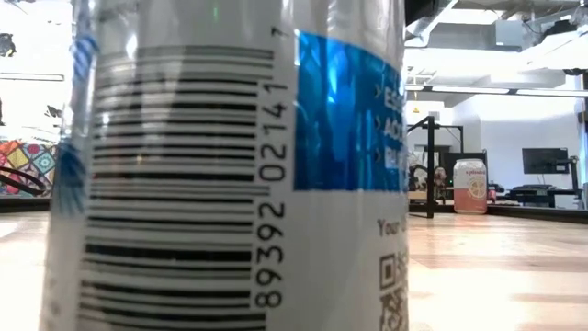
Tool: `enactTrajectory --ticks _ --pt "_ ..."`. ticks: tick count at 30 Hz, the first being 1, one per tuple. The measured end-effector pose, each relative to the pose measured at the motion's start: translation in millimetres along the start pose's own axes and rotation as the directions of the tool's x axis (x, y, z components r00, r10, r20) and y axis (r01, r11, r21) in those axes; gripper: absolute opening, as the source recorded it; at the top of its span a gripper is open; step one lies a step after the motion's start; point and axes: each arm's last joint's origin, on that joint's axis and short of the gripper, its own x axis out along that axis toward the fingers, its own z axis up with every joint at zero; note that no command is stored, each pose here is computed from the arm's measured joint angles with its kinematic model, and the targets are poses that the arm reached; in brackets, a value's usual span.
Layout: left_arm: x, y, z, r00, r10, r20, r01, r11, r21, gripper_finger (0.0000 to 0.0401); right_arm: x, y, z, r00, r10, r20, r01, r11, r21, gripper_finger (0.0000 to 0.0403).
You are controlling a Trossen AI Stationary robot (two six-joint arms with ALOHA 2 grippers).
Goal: Place canned beverage on shelf
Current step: Put the top white blue soda can on the shelf aligned with the other white blue soda can
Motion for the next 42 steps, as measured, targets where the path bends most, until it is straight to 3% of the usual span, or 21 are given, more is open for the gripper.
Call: enactTrajectory --ticks 4,9,12,16,22,28,35,42 --pt "-26 3 21 0.997 0.071 -0.014 -0.070 0.996 0.045 0.0327 0 2 2 0.999 0.033 0.014 -0.034 0.999 0.007 0.0384" --pt "-70 9 38 0.955 0.267 -0.130 -0.257 0.962 0.089 0.0327 1 4 9 0.995 0.089 0.052 -0.090 0.996 0.021 0.0384" --pt "-96 10 40 0.914 0.349 -0.209 -0.337 0.937 0.090 0.0327 11 4 14 0.994 0.093 0.056 -0.095 0.995 0.034 0.0384" --pt "-125 3 20 0.884 0.398 -0.247 -0.399 0.916 0.049 0.0327 33 6 17 0.994 0.102 0.028 -0.103 0.994 0.046 0.0384" --pt "-158 -12 -19 0.915 0.385 -0.120 -0.396 0.915 -0.081 0.0327 56 16 20 0.987 0.158 0.034 -0.159 0.987 0.034 0.0384" --pt "-184 -20 -32 0.944 0.326 0.058 -0.316 0.939 -0.136 0.0327 53 20 21 0.981 0.176 0.076 -0.179 0.983 0.033 0.0384" --pt "-210 -19 -47 0.923 0.328 0.203 -0.297 0.940 -0.168 0.0327 59 24 18 0.986 0.150 0.075 -0.152 0.988 0.022 0.0384" --pt "-225 -18 -68 0.910 0.325 0.259 -0.290 0.943 -0.163 0.0327 68 23 15 0.993 0.109 0.052 -0.110 0.994 0.014 0.0384"
